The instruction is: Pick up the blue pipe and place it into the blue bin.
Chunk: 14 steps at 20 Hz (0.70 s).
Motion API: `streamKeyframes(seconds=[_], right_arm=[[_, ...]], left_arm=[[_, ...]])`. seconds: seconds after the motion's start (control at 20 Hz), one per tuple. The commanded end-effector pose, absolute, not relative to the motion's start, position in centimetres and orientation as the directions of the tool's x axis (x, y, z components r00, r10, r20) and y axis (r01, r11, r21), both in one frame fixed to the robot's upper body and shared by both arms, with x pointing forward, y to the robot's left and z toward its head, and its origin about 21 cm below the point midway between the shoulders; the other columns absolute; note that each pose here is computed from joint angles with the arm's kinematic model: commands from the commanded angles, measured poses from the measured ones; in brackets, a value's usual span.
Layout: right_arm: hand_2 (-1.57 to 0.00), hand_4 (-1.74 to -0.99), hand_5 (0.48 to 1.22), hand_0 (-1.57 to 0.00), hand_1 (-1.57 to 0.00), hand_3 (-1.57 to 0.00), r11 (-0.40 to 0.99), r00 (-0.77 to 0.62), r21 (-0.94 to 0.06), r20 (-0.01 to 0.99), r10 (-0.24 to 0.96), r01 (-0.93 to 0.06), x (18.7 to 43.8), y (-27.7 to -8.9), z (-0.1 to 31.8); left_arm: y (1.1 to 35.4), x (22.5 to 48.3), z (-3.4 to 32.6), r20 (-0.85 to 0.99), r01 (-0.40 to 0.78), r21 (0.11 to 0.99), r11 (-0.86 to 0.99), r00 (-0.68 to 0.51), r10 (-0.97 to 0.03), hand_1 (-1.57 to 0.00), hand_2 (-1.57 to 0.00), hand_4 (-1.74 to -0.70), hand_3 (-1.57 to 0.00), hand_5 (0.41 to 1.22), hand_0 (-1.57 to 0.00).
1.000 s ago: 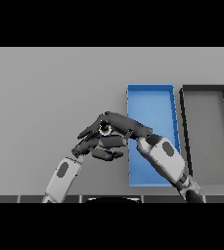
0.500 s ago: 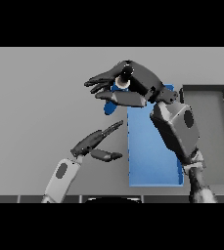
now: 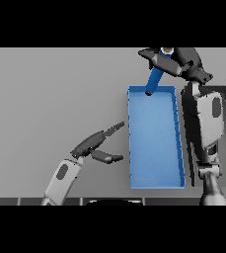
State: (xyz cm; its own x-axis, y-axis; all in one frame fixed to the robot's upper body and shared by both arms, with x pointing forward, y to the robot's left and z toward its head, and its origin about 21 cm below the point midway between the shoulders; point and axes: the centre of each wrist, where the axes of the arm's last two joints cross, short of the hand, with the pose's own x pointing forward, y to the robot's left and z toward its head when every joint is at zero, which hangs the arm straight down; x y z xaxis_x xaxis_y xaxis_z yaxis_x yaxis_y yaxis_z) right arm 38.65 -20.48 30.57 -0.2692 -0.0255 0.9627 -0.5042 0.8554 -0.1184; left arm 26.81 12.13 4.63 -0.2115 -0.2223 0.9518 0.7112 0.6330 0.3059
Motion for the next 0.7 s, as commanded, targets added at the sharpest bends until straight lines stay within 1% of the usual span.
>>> streamKeyframes(seconds=[0.0, 0.1, 0.2, 0.25, 0.35, 0.4, 0.5, 0.6, 0.65], right_arm=[[-1.57, -1.741, 1.221, -1.57, -1.57, -1.57, 0.866, -0.239, -0.105, 0.971, -0.018, -0.489, 38.4, -21.5, 29.4], [-1.57, -1.741, 1.221, -1.57, -1.57, -1.57, 0.883, -0.185, -0.093, 0.983, 0.007, -0.46, 38.3, -22.9, 27.3], [-1.57, -1.741, 1.221, -1.57, -1.57, -1.57, 0.898, -0.114, -0.085, 0.993, 0.039, -0.431, 37.9, -23.5, 25.0], [-1.57, -1.741, 1.221, -1.57, -1.57, -1.57, 0.903, -0.094, -0.088, 0.994, 0.053, -0.42, 37.6, -24.1, 23.9], [-1.57, -1.741, 1.221, -1.57, -1.57, -1.57, 0.922, -0.008, -0.064, 0.998, 0.066, -0.383, 36.4, -25.2, 21.8], [-1.57, -1.741, 1.221, -1.57, -1.57, -1.57, 0.931, 0.031, -0.055, 0.997, 0.071, -0.361, 36.0, -25.3, 21.0], [-1.57, -1.741, 1.221, -1.57, -1.57, -1.57, 0.946, 0.086, -0.07, 0.991, 0.102, -0.316, 35.2, -26.0, 19.4], [-1.57, -1.741, 1.221, -1.57, -1.57, -1.57, 0.96, 0.156, -0.09, 0.979, 0.135, -0.267, 34.7, -25.7, 17.8], [-1.57, -1.741, 1.221, -1.57, -1.57, -1.51, 0.965, 0.194, -0.099, 0.97, 0.148, -0.243, 34.3, -25.8, 16.9]], left_arm=[[12.2, 26.8, 4.7, 0.952, 0.712, 0.306, 0.632, -0.213, -0.22, 0.0, 0.0, -0.87, 0.0, 0.418, 0.0], [12.5, 26.6, 4.6, 0.952, 0.714, 0.304, 0.631, -0.214, -0.217, 0.0, 0.0, -0.87, 0.0, 0.419, 0.0], [11.9, 26.6, 4.9, 0.955, 0.716, 0.295, 0.633, -0.207, -0.212, 0.0, 0.0, -0.87, 0.0, 0.421, 0.0], [12.1, 26.4, 4.5, 0.958, 0.719, 0.285, 0.634, -0.197, -0.207, 0.0, 0.0, -0.87, 0.0, 0.422, 0.0], [12.5, 26.0, 4.4, 0.961, 0.716, 0.277, 0.641, -0.193, -0.199, 0.0, 0.0, -0.88, 0.0, 0.423, 0.0], [12.4, 26.2, 4.5, 0.961, 0.713, 0.275, 0.644, -0.182, -0.209, 0.0, 0.0, -0.88, 0.0, 0.425, 0.0], [12.6, 26.1, 4.4, 0.959, 0.713, 0.28, 0.643, -0.182, -0.216, 0.0, 0.0, -0.88, 0.0, 0.428, 0.0], [12.6, 26.1, 4.5, 0.958, 0.714, 0.286, 0.639, -0.187, -0.219, 0.0, 0.0, -0.88, 0.0, 0.425, 0.0], [12.7, 26.1, 4.5, 0.958, 0.714, 0.284, 0.64, -0.19, -0.213, 0.0, 0.0, -0.89, 0.0, 0.423, 0.0]])
